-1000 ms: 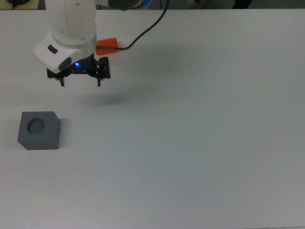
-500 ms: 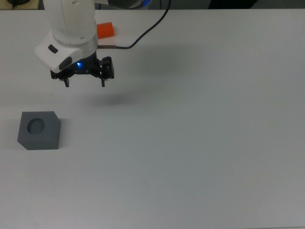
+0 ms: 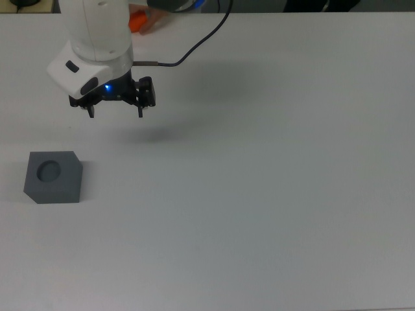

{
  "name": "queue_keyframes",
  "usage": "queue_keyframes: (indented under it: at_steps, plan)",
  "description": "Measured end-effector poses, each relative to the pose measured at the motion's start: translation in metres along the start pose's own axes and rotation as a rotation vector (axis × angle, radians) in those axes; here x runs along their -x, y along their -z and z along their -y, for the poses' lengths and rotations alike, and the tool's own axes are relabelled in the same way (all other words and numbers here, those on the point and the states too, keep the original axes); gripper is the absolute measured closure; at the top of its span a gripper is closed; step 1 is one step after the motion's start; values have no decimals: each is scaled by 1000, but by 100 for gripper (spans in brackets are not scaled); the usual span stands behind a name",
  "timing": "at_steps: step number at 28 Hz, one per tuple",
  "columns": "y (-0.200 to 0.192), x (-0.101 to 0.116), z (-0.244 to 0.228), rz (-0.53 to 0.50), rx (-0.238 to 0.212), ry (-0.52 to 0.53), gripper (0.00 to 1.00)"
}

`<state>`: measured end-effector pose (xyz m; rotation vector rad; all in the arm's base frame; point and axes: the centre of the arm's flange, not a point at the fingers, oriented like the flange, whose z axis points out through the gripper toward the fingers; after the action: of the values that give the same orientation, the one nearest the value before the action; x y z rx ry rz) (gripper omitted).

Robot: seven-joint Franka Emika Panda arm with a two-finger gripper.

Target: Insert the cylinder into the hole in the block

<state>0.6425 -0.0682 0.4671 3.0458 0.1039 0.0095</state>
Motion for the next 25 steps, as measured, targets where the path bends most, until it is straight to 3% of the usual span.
queue_keyframes:
  at_steps: [25]
  plan:
    - [-2,2,-2,17,-1,-4,0]
